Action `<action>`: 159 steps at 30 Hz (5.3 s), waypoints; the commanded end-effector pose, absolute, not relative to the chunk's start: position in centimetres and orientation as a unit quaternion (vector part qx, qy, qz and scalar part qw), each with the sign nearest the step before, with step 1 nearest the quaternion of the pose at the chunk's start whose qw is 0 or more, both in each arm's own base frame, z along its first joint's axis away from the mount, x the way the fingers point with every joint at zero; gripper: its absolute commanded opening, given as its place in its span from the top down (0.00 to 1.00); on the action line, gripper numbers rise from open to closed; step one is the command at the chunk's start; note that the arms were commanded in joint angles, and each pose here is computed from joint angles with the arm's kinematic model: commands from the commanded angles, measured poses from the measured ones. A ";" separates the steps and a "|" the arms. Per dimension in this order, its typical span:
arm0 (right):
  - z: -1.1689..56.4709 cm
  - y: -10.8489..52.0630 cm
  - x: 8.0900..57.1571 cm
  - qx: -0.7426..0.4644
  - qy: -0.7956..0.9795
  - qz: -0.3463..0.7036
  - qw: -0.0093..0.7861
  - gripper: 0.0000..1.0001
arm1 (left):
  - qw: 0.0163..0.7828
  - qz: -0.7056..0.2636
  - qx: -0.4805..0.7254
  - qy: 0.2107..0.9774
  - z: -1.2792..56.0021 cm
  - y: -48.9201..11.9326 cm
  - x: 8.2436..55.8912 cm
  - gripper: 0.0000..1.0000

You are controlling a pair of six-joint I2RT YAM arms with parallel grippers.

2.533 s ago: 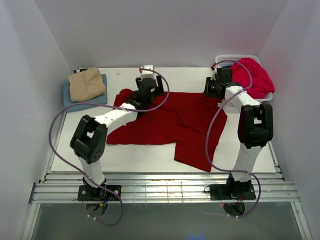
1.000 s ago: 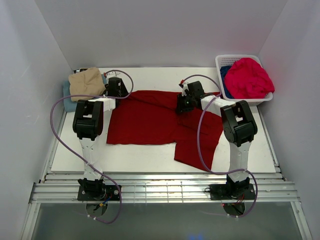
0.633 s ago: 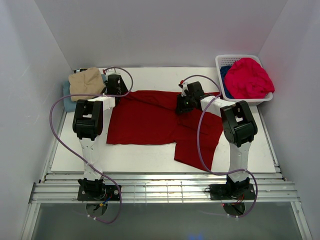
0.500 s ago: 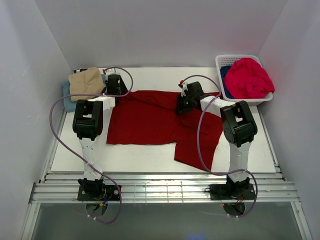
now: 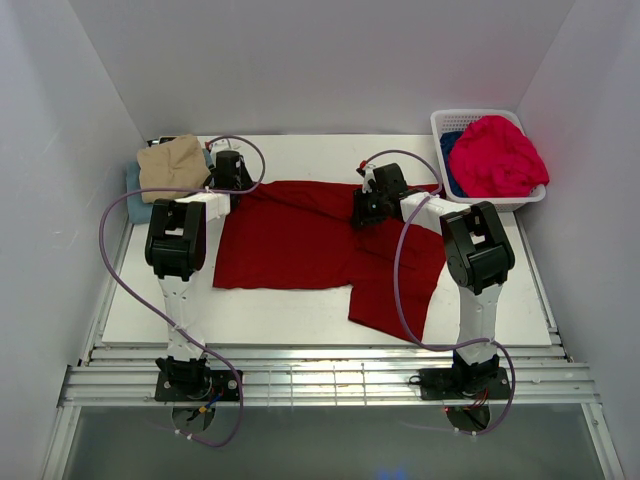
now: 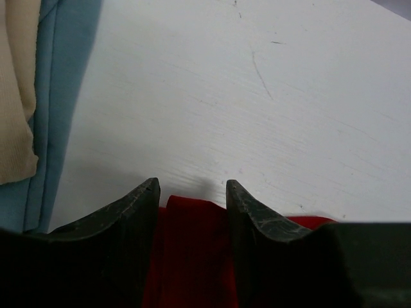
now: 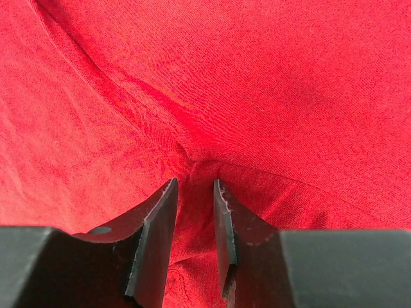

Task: Fold and stack the t-shirts
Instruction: Fold the flattened tshirt in 1/3 of the way

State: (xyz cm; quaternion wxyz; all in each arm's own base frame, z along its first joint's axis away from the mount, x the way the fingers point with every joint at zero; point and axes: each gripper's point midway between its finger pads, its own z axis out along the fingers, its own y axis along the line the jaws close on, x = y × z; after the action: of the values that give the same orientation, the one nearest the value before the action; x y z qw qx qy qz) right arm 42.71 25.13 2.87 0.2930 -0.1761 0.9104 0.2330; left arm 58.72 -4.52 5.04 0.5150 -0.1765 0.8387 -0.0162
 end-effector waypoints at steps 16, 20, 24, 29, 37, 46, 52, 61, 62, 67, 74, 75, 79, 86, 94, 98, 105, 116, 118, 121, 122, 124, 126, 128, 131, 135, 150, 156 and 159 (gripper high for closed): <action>0.5 24.7 39.8 -0.181 0.925 0.226 0.248 0.65 | 0.516 0.003 -0.196 0.834 7.5 -3.4 59.8 0.92; 0.3 24.7 39.7 -0.180 0.925 0.226 0.246 0.65 | 0.513 0.011 -0.200 0.835 7.6 -3.1 59.6 0.56; 0.4 24.7 39.6 -0.180 0.925 0.229 0.245 0.65 | 0.499 0.016 -0.206 0.842 6.8 -3.0 59.1 0.41; 0.5 24.6 39.5 -0.180 0.924 0.227 0.248 0.65 | 0.494 0.009 -0.206 0.845 6.1 -3.2 59.0 0.43; 0.4 24.6 39.3 -0.179 0.925 0.227 0.246 0.65 | 0.488 0.002 -0.200 0.850 5.4 -3.6 59.2 0.63; 0.6 24.7 39.2 -0.180 0.924 0.230 0.247 0.65 | 0.474 0.004 -0.199 0.858 4.4 -3.7 59.3 0.61; 0.5 24.7 39.2 -0.180 0.924 0.231 0.246 0.65 | 0.475 0.003 -0.198 0.858 4.4 -3.7 59.5 0.81; 0.1 24.7 39.0 -0.179 0.925 0.231 0.242 0.65 | 0.518 -0.010 -0.193 0.833 8.6 -3.8 59.8 0.90; 0.0 24.7 39.0 -0.178 0.926 0.231 0.240 0.65 | 0.537 -0.018 -0.195 0.820 10.8 -3.8 59.9 0.90; -0.2 24.7 39.0 -0.178 0.927 0.230 0.238 0.65 | 0.574 -0.043 -0.196 0.794 15.8 -4.1 58.6 0.90; -0.3 24.9 38.9 -0.174 0.927 0.235 0.235 0.65 | 0.572 -0.062 -0.199 0.794 17.2 -4.4 55.5 0.90; -0.3 24.9 38.8 -0.174 0.927 0.235 0.235 0.65 | 0.565 -0.066 -0.198 0.798 16.6 -4.5 55.1 0.90; -0.3 24.7 38.7 -0.174 0.928 0.232 0.233 0.65 | 0.537 -0.088 -0.200 0.815 14.6 -5.3 52.6 0.90; 0.1 24.6 38.7 -0.174 0.928 0.231 0.236 0.65 | 0.480 -0.092 -0.212 0.846 9.7 -5.9 46.2 0.90; 0.9 24.7 38.7 -0.177 0.925 0.233 0.243 0.65 | 0.452 -0.017 -0.235 0.860 6.7 -4.0 44.1 0.70; 1.4 24.6 39.0 -0.178 0.923 0.231 0.251 0.65 | 0.474 -0.006 -0.240 0.847 8.0 -4.3 44.5 0.47; 2.1 24.9 39.7 -0.181 0.919 0.230 0.263 0.64 | 0.534 -0.009 -0.251 0.807 12.2 -4.3 46.9 0.39; 1.5 24.8 40.2 -0.182 0.921 0.221 0.263 0.64 | 0.523 0.014 -0.222 0.823 8.8 -5.2 52.2 0.57; 1.2 24.4 40.1 -0.183 0.923 0.214 0.261 0.64 | 0.515 0.015 -0.213 0.830 7.6 -5.6 52.9 0.67; 0.9 24.3 40.0 -0.183 0.925 0.212 0.258 0.64 | 0.504 0.021 -0.214 0.836 6.6 -5.7 53.3 0.74; 0.9 24.3 39.9 -0.183 0.925 0.212 0.258 0.64 | 0.503 0.021 -0.215 0.837 6.5 -5.6 53.4 0.75; 1.0 24.3 40.0 -0.184 0.924 0.213 0.259 0.64 | 0.502 0.023 -0.216 0.837 6.2 -5.6 53.5 0.75; 0.9 24.4 39.9 -0.185 0.924 0.214 0.258 0.64 | 0.504 0.028 -0.213 0.837 6.3 -5.5 53.7 0.75; 0.7 24.3 39.8 -0.184 0.925 0.214 0.255 0.64 | 0.503 0.033 -0.210 0.838 6.2 -5.4 53.8 0.75; 0.5 24.3 39.7 -0.184 0.925 0.215 0.253 0.64 | 0.503 0.038 -0.209 0.838 6.3 -5.3 53.9 0.69; 0.3 24.3 39.6 -0.183 0.927 0.214 0.249 0.64 | 0.503 0.043 -0.211 0.837 6.4 -5.1 53.5 0.56; 0.3 24.1 39.5 -0.183 0.927 0.211 0.249 0.64 | 0.480 0.059 -0.213 0.849 4.1 -4.8 53.3 0.50; 0.5 24.1 39.4 -0.183 0.927 0.212 0.251 0.64 | 0.480 0.065 -0.214 0.848 3.9 -4.5 53.5 0.55; 0.4 24.0 39.3 -0.183 0.927 0.210 0.250 0.64 | 0.479 0.067 -0.214 0.848 3.8 -4.5 53.7 0.65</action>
State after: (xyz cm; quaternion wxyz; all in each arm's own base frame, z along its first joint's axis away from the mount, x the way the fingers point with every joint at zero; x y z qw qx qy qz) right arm 41.80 25.15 2.87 0.3007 -0.1804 0.9070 0.2333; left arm 53.09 -4.65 3.11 0.4756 -0.2111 0.8515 0.0646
